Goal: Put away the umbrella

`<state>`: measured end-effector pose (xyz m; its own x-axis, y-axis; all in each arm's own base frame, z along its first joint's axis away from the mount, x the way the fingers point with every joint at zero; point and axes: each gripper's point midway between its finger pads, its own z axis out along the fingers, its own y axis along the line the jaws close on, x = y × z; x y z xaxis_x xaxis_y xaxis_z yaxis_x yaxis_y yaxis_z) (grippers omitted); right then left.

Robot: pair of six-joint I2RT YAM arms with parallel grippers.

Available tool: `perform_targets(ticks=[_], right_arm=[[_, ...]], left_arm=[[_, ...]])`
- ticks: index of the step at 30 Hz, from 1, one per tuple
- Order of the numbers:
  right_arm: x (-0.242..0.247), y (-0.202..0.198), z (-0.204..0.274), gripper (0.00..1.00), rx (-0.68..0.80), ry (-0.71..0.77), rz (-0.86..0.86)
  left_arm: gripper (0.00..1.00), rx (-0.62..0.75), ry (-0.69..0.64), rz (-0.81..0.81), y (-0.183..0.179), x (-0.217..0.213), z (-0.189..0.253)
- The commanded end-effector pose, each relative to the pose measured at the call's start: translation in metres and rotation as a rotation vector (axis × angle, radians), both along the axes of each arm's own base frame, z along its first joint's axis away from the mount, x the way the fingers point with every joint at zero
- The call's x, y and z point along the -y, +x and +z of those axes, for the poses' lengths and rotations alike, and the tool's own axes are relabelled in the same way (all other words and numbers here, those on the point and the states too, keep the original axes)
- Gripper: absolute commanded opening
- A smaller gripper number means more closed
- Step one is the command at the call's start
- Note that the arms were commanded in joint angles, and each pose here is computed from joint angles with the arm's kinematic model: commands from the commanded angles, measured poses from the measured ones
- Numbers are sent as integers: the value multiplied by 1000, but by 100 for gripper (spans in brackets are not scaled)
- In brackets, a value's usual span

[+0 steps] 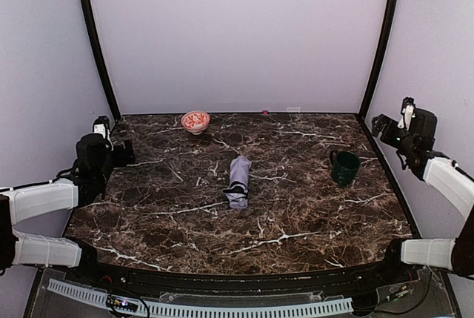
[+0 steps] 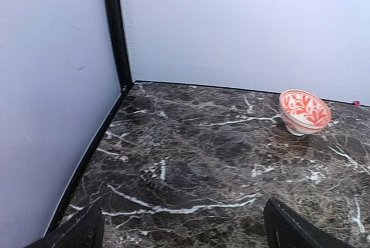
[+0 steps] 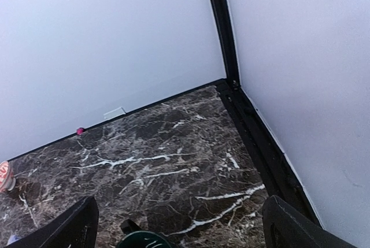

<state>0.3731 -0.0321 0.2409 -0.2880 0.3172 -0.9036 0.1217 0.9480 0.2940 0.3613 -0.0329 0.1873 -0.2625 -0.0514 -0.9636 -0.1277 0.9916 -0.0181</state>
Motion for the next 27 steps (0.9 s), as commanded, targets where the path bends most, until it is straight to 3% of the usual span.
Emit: perform_targets(ticks=[1,6,11,27], right_arm=[[40,-11,0,99,116,-76,-220],[51,-30,-23,99,247,-38,-314],[62,-35,-57,99,198,-30,-386],[55,-42,-85,99,220,-84,-338]], left_arm=[[99,122,31,151,-7,-36,2],[99,172,138,261,-14,-60,-9],[99,302,200,297,-29,-70,-8],[99,314,238,118,-21,-45,-28]])
